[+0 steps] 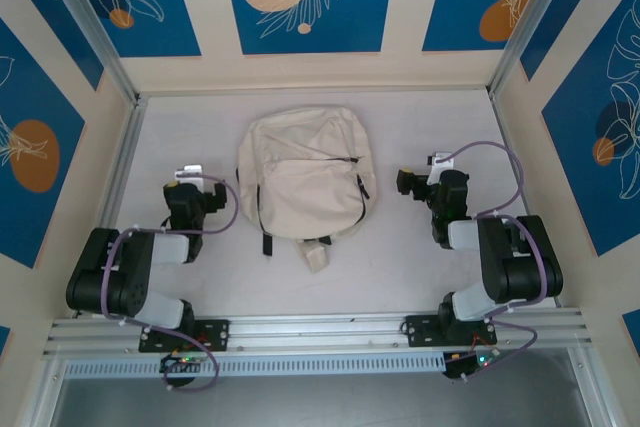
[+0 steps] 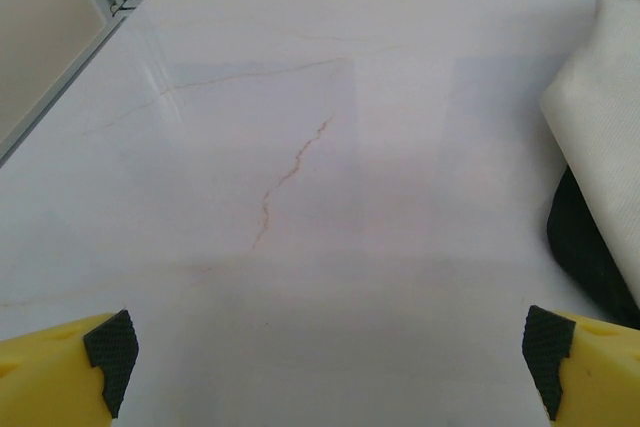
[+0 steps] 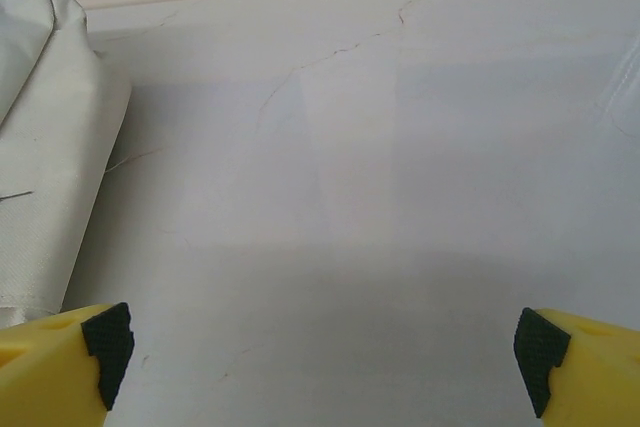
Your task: Pack books, pencil case, and school supplies into a backpack
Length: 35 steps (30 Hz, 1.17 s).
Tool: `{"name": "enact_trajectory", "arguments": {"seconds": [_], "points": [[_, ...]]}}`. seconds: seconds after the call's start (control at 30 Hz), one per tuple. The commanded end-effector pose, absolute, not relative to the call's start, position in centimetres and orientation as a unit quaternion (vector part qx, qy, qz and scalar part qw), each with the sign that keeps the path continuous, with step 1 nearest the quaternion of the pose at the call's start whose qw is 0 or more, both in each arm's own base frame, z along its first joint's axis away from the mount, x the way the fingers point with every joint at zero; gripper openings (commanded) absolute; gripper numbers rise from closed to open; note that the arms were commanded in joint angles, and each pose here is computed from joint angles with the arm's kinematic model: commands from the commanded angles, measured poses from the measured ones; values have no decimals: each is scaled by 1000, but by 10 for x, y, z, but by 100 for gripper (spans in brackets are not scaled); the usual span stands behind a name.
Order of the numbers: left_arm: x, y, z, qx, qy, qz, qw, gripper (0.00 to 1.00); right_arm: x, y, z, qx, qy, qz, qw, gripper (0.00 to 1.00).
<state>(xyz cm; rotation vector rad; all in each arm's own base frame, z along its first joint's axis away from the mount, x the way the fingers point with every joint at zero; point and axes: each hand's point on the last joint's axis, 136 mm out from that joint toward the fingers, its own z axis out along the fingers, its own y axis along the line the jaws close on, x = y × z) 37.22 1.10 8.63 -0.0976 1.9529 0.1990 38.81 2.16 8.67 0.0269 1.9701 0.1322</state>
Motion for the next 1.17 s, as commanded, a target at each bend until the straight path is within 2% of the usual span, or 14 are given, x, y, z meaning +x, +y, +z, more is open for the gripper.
{"name": "enact_trajectory", "arguments": {"seconds": [0.0,0.2,1.13], "points": [[384,9,103,-31,812,78,578,100,394,27,95,-9,820,52,570,99],[390,4,91,-17,822,73,565,100,395,26,95,-5,821,52,568,99],[392,2,89,-10,823,74,563,100,396,22,94,2,825,68,561,99]]}}
